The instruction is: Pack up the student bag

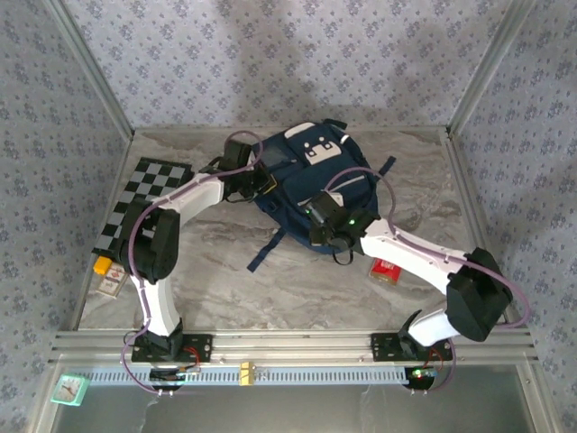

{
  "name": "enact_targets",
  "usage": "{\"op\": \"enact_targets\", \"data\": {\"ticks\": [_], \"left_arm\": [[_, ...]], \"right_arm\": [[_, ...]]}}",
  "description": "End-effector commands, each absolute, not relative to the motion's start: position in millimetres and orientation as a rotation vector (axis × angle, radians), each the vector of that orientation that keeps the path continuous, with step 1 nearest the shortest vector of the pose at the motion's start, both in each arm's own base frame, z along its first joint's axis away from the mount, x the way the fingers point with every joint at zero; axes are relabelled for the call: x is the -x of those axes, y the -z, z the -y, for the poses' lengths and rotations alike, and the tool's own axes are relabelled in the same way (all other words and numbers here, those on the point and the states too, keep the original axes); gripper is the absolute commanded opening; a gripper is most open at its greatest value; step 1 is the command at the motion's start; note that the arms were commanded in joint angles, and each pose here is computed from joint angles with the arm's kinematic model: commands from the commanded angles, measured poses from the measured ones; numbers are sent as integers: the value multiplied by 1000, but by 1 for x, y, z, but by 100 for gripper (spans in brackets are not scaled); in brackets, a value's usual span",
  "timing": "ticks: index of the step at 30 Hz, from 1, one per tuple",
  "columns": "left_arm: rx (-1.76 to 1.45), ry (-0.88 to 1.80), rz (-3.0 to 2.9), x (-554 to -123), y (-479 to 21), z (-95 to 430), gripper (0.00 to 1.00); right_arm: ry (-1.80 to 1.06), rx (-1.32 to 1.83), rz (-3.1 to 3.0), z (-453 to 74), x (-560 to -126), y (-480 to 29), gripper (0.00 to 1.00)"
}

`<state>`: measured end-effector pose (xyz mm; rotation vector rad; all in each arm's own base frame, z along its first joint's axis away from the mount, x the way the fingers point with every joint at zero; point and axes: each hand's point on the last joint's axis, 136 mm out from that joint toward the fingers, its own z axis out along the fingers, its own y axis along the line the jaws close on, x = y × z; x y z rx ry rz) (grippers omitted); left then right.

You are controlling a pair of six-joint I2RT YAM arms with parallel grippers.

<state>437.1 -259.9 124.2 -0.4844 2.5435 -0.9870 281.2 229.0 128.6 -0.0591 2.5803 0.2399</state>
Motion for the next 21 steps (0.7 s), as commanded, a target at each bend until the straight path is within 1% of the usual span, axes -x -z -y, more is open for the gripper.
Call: {"op": "enact_targets", "data": {"ticks": [1, 4, 6, 8, 11, 14, 16, 19, 21], "left_arm": [[363, 1048, -2474, -443, -155, 258, 14], [398, 1075, -2477, -424, -160, 251, 35], [462, 1122, -2466, -409, -161, 249, 43], [542, 1178, -2454, -391, -159, 249, 48], [641, 1259, -2452, -365, -154, 267, 49], [719, 1282, -2469, -342, -146, 291, 48], [772, 1307, -2469, -333, -140, 304, 47], [815, 1317, -2476, -326, -133, 320, 42], [848, 1299, -2483, -324, -126, 325, 41]], "right_arm": [[-305, 114, -2565, -245, -285, -140, 0], [-339, 107, -2559, -247, -286, -140, 0], [-371, 118, -2561, -253, -284, -137, 0], [-368, 107, -2566, -252, -283, -135, 0], [-366, 103, -2571, -251, -281, -131, 0], [-365, 101, -2572, -251, -281, -130, 0], [-357, 92, -2570, -250, -281, -130, 0], [-360, 89, -2566, -249, -281, -129, 0], [-360, 86, -2567, -249, -281, -128, 0]]}}
